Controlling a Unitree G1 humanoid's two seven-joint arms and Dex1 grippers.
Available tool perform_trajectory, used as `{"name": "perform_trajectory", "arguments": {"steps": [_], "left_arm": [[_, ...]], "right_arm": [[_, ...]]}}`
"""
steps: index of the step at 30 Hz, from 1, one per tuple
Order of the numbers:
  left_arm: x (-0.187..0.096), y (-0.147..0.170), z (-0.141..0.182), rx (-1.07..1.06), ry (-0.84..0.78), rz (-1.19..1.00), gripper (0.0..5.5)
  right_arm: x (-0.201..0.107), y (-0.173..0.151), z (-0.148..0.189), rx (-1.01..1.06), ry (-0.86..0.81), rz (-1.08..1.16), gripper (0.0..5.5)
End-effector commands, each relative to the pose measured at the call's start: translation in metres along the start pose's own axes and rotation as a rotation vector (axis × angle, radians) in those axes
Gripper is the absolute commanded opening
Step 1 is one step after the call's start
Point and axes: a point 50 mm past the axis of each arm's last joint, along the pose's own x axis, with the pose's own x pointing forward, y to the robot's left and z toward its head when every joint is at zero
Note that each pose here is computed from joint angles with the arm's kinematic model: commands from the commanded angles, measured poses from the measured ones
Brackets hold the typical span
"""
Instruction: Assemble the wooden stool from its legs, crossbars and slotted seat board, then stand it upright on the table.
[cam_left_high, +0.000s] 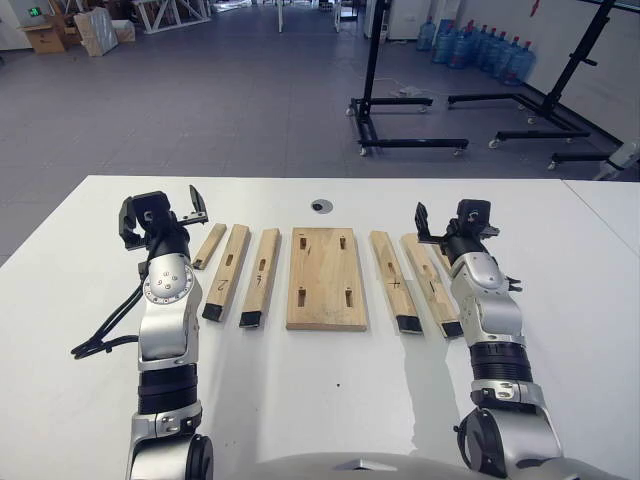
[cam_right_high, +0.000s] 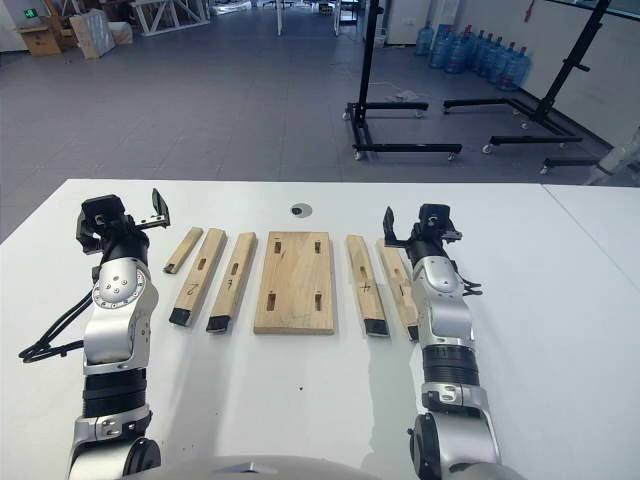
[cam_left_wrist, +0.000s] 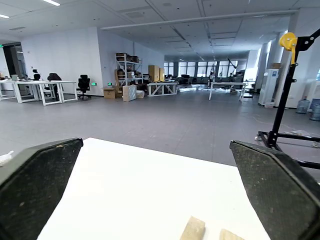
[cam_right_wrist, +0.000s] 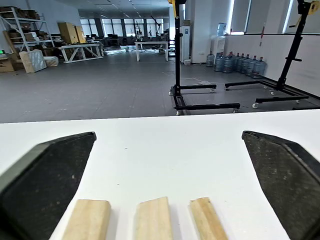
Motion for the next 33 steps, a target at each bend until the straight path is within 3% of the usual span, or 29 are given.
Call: {"name": "perform_trajectory", "arguments": {"steps": [1,11,18,24,33], "left_arm": [[-0.005,-0.003,0.001,0.016,0.004,-0.042,5.40],[-0.011,-0.021,0.008,0.064,-0.032,-0.200,5.40],[-0.020,-0.018,0.006,-0.020,-0.030,-0.271,5.40],[-0.024,-0.012,0.004,-0.050,-0.066,-0.387,5.40],[-0.022,-0.011,0.002,-0.011,-0.063,-0.385,5.40]], "right_arm": [[-0.001,-0.003,0.002,0.005,-0.010,-0.015,5.38],[-0.005,0.002,0.022,0.028,-0.083,0.016,5.38],[-0.017,0.003,0.037,0.041,-0.143,0.026,5.38],[-0.018,0.002,0.033,0.074,-0.142,0.024,5.38],[-0.018,-0.003,0.031,0.058,-0.129,0.012,5.38]]}}
